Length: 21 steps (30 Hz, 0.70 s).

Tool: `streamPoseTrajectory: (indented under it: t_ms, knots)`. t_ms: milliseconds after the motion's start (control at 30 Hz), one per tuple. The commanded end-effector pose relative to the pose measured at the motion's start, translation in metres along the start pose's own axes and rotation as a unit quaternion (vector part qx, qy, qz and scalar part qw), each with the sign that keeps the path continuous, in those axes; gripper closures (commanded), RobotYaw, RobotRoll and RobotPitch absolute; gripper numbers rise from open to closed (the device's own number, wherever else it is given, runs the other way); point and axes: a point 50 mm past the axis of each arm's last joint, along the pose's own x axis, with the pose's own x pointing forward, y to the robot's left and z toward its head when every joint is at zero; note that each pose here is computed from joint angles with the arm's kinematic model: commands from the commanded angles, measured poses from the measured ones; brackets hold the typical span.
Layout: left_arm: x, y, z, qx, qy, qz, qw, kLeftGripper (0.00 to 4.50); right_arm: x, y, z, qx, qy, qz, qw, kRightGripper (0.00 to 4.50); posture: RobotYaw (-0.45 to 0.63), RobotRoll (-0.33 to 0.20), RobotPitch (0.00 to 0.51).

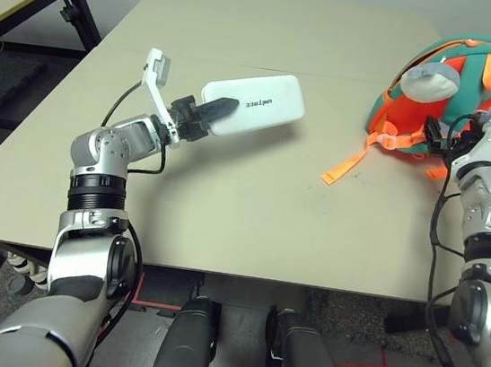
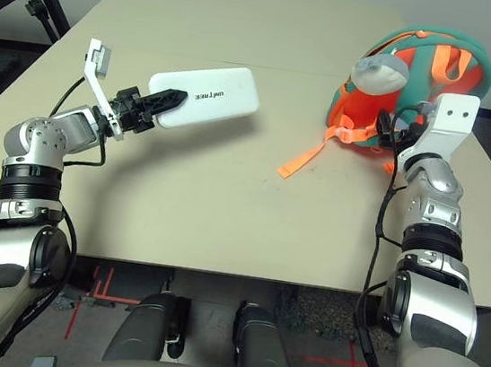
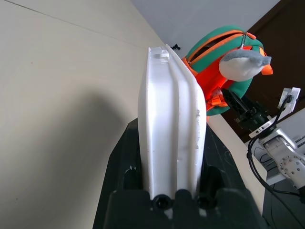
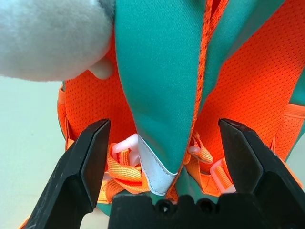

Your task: Put the pencil case into the backpack and zip it.

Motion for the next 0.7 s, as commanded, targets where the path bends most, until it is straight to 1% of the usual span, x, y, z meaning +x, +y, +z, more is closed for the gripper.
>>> streamPoseTrajectory:
  t_ms: [33, 233, 533, 667, 700]
  knots:
    - [0.0002, -0.0076, 0.0057, 0.011, -0.010, -0.017, 1.000, 3.24, 0.0017, -0.0009, 0.0033, -0.012, -0.004, 0.001, 1.000, 0.00, 0.11, 0.000, 0.084]
    - [0.0001, -0.0078, 0.0057, 0.012, -0.009, -0.017, 1.000, 3.24, 0.0037, -0.0010, 0.0046, -0.015, -0.002, -0.001, 1.000, 0.00, 0.11, 0.000, 0.084]
    - [-0.0034, -0.0090, 0.0053, 0.013, -0.009, -0.013, 1.000, 3.24, 0.0075, 0.0018, 0.0082, -0.012, -0.008, 0.006, 1.000, 0.00, 0.14, 0.000, 0.091]
    - [-0.0047, -0.0089, 0.0051, 0.012, -0.010, -0.011, 1.000, 3.24, 0.0085, 0.0054, 0.0088, -0.010, -0.013, 0.013, 1.000, 1.28, 0.14, 0.000, 0.092]
    - [-0.0049, -0.0088, 0.0050, 0.012, -0.010, -0.010, 1.000, 3.24, 0.0086, 0.0064, 0.0089, -0.009, -0.015, 0.016, 1.000, 1.71, 0.14, 0.000, 0.092]
